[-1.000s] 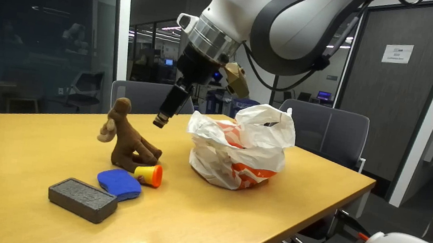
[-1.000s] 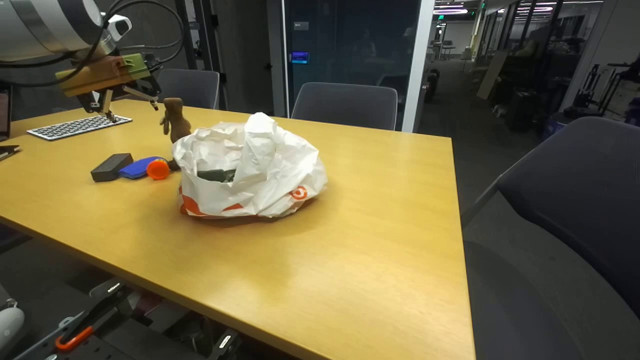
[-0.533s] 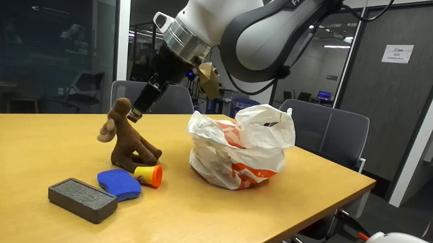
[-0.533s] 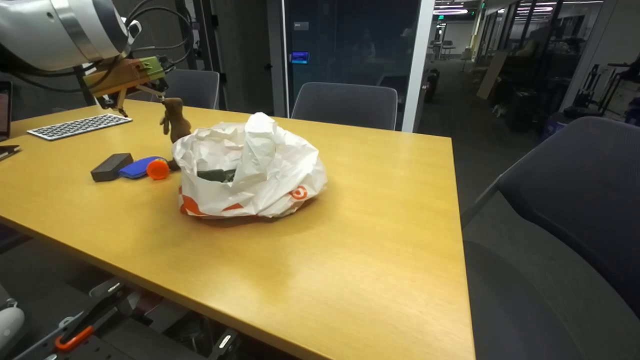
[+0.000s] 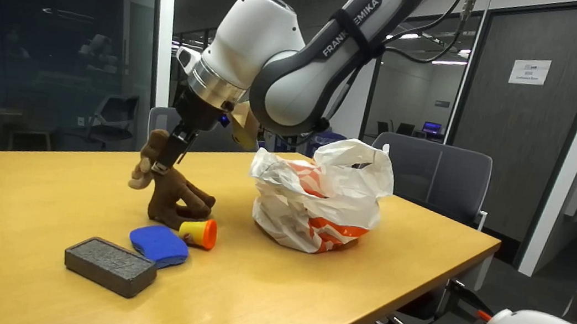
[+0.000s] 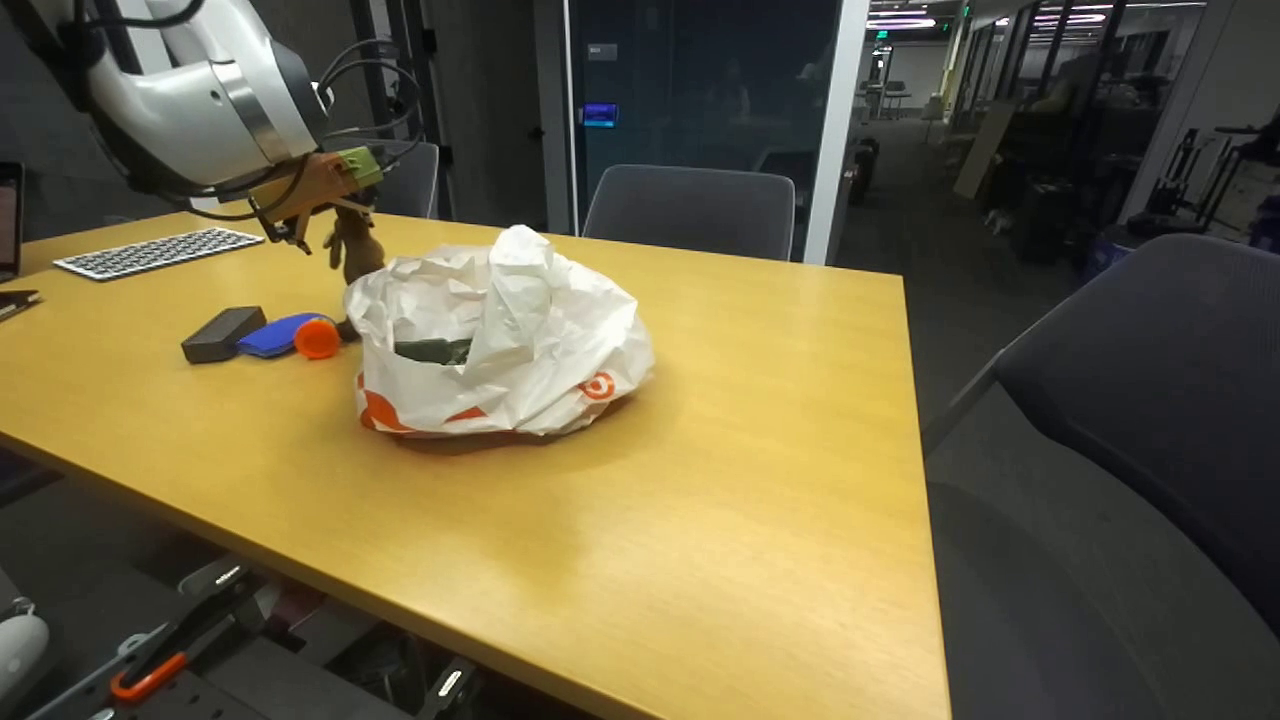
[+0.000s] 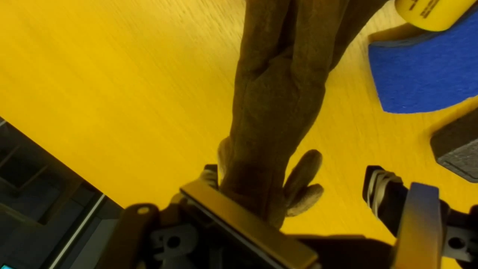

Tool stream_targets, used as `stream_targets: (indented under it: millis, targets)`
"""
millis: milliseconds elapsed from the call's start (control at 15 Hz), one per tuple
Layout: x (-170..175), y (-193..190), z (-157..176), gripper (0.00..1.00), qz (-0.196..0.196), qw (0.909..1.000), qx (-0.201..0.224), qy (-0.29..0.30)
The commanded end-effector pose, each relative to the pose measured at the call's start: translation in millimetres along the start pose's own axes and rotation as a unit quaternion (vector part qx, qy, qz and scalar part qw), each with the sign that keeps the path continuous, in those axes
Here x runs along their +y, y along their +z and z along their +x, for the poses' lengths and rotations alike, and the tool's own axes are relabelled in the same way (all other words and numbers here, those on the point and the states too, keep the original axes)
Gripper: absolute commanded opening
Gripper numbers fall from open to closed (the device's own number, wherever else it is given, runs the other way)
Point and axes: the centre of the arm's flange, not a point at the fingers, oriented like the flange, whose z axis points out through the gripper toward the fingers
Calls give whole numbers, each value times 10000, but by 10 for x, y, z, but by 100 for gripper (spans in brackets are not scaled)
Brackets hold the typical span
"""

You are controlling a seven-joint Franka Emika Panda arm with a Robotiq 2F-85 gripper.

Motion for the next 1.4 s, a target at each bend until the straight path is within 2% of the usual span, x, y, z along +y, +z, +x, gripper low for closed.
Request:
stream_targets:
  millis: [0,200,267,333,800,933,1133,1200,1333]
  targets:
    - [80,294,148,100,-151,9998,66,58]
    - [93,415,57,100,-137,9999,-21,99]
    - [102,450,8,93,-84,9999,-48,112]
    - [100,471,-49,74,-68,9999,-77,109]
    - [136,393,-116,19,-80,9998,-78,186]
    - [155,301,-69,12,-31,9996,-51,290]
    - [175,77,20,14,-38,9988,54,485]
    - [193,-45,74,11,-124,9985,118,514]
    - [262,-483,204,12,-481,9967,334,554]
